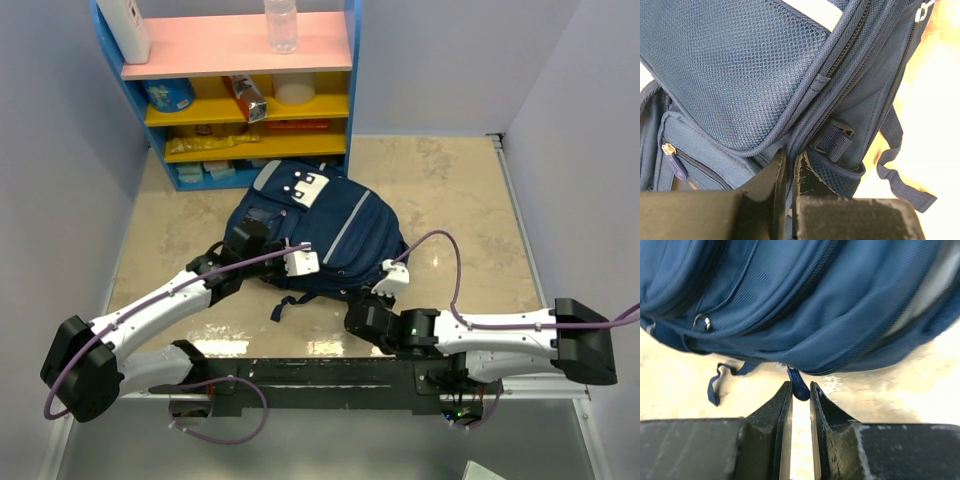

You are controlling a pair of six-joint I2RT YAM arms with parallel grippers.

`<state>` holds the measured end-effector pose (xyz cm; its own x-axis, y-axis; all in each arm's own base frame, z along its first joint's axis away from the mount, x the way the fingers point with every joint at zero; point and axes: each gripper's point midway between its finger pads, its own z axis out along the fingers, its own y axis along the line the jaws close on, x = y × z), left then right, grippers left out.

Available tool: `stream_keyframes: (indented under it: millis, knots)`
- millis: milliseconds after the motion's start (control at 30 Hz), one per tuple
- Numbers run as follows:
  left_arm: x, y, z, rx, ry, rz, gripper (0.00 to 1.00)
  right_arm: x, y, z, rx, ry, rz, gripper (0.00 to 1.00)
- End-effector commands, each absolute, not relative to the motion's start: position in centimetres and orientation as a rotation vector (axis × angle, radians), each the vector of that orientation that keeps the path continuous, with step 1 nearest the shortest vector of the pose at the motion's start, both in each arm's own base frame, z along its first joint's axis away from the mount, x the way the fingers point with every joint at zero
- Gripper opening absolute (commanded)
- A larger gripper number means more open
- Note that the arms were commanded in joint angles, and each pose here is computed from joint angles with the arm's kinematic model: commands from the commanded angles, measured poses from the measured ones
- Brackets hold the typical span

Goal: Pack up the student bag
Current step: Zip the student bag at the center of the board.

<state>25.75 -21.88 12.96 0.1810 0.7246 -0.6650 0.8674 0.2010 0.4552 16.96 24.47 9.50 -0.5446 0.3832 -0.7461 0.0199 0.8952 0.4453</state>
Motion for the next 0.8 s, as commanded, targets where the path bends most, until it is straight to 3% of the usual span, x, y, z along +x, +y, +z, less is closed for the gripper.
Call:
stream_keyframes:
  millis: [0,367,500,567,633,767]
  knots:
    - [25.3,-21.5,13.3,1.561,1.553,-0.193,0.0,17.6,20.3,11.0,0.357,2.038,0.35,0.0]
    - [24.7,-20.6,12.3,1.596,1.565,-0.172,0.0,17.3,16.9,12.5,0.479,2.0,0.35,0.0]
    - [24.7,-20.8,12.4,1.594,1.562,-0.18,0.0,17.7,20.2,13.5,0.259,2.004,0.387,0.0]
    - [24.8,-21.0,12.6,1.588,1.565,-0.193,0.0,17.6,22.1,14.1,0.134,1.986,0.405,0.16]
    - [24.8,-21.4,13.1,1.58,1.562,-0.213,0.0,16.8,23.6,13.7,0.017,1.969,0.407,0.4]
    - [25.1,-22.1,14.3,1.555,1.561,-0.241,0.0,16.5,25.6,12.5,-0.093,1.931,0.353,0.58]
